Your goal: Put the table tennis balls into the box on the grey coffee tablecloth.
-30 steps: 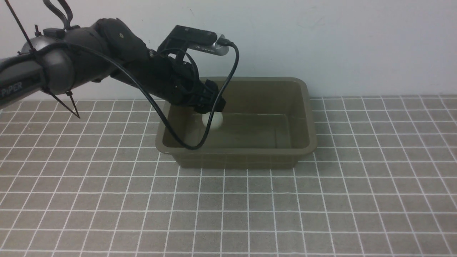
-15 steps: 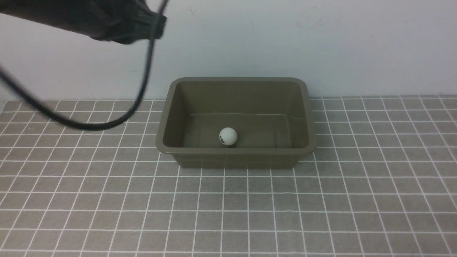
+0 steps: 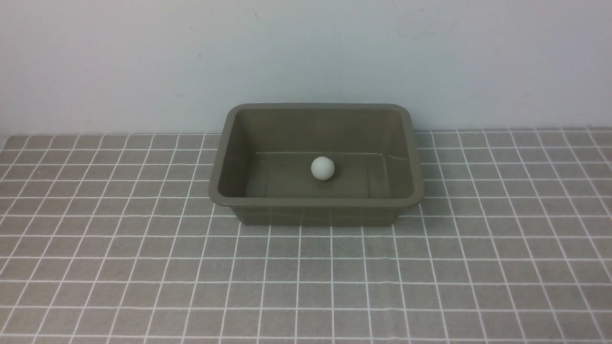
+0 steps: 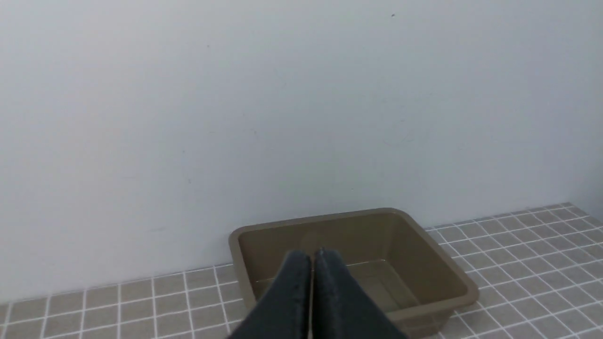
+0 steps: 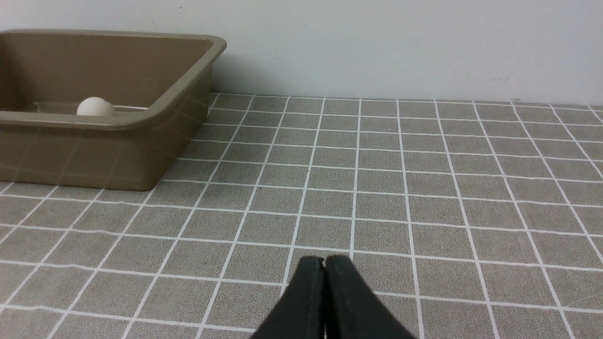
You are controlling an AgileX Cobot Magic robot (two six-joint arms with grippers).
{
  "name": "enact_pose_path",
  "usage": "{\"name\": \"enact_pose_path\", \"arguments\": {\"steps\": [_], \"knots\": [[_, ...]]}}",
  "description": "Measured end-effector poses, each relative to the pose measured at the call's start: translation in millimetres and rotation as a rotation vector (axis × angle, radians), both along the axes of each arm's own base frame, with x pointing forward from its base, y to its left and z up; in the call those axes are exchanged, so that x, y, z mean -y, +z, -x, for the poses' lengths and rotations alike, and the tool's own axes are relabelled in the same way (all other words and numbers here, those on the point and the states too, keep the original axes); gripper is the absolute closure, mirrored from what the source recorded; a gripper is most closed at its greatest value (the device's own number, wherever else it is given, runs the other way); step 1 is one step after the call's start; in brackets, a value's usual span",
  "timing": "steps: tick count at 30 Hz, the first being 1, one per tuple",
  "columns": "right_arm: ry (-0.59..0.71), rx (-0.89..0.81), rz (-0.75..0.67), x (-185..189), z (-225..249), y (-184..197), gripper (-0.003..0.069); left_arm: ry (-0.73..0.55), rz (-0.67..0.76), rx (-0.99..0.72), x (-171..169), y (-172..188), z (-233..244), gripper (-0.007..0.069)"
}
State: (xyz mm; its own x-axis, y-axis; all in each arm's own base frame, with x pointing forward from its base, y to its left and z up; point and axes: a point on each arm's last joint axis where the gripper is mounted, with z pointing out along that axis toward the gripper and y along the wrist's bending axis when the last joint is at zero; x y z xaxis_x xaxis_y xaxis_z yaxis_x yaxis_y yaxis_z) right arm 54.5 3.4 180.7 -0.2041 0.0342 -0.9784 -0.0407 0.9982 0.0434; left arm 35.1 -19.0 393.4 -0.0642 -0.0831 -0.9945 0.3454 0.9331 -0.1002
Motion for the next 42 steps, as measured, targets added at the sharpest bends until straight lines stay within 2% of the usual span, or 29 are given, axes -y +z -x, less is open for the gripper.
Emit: {"name": "enact_pose_path", "arguments": {"steps": [5, 8, 11, 14, 17, 23, 26, 28, 31, 34, 42], "knots": [[0.0, 0.0, 0.0, 0.0, 0.0, 0.0, 0.0673, 0.011, 0.048, 0.108, -7.5, -19.9, 25.2, 0.063], [0.0, 0.0, 0.0, 0.0, 0.0, 0.0, 0.0673, 0.024, 0.11, 0.248, -13.5, -31.7, 42.8, 0.063], [0.0, 0.0, 0.0, 0.0, 0.0, 0.0, 0.0673, 0.05, 0.162, 0.353, -15.4, -47.2, 38.6, 0.0629], [0.0, -0.001, 0.0, 0.0, 0.0, -0.1, 0.0673, 0.062, 0.168, 0.349, -14.1, -59.7, 29.1, 0.0629], [0.0, -0.001, 0.0, 0.0, 0.0, -0.1, 0.0673, 0.074, 0.151, 0.329, -12.2, -77.1, 18.3, 0.0629], [0.0, -0.001, 0.0, 0.0, 0.0, -0.1, 0.0673, 0.119, -0.007, 0.249, -8.8, -122.9, -2.2, 0.0629], [0.0, -0.001, 0.0, 0.0, 0.0, -0.1, 0.0673, 0.152, -0.038, 0.199, -9.1, -141.0, -8.9, 0.0629], [0.0, -0.001, 0.0, 0.0, 0.0, -0.1, 0.0673, 0.225, -0.074, 0.112, -11.5, -170.1, -16.2, 0.0629], [0.0, -0.001, 0.0, 0.0, 0.0, -0.1, 0.0673, 0.29, -0.094, 0.035, -14.8, -193.3, -20.3, 0.0629], [0.0, -0.001, 0.0, 0.0, 0.0, -0.1, 0.0673, 0.319, -0.107, -0.018, -16.4, -201.8, -20.9, 0.0629], [0.0, -0.001, 0.0, 0.0, 0.0, -0.1, 0.0673, 0.291, -0.144, -0.181, -14.6, -217.0, -18.5, 0.0629]]}}
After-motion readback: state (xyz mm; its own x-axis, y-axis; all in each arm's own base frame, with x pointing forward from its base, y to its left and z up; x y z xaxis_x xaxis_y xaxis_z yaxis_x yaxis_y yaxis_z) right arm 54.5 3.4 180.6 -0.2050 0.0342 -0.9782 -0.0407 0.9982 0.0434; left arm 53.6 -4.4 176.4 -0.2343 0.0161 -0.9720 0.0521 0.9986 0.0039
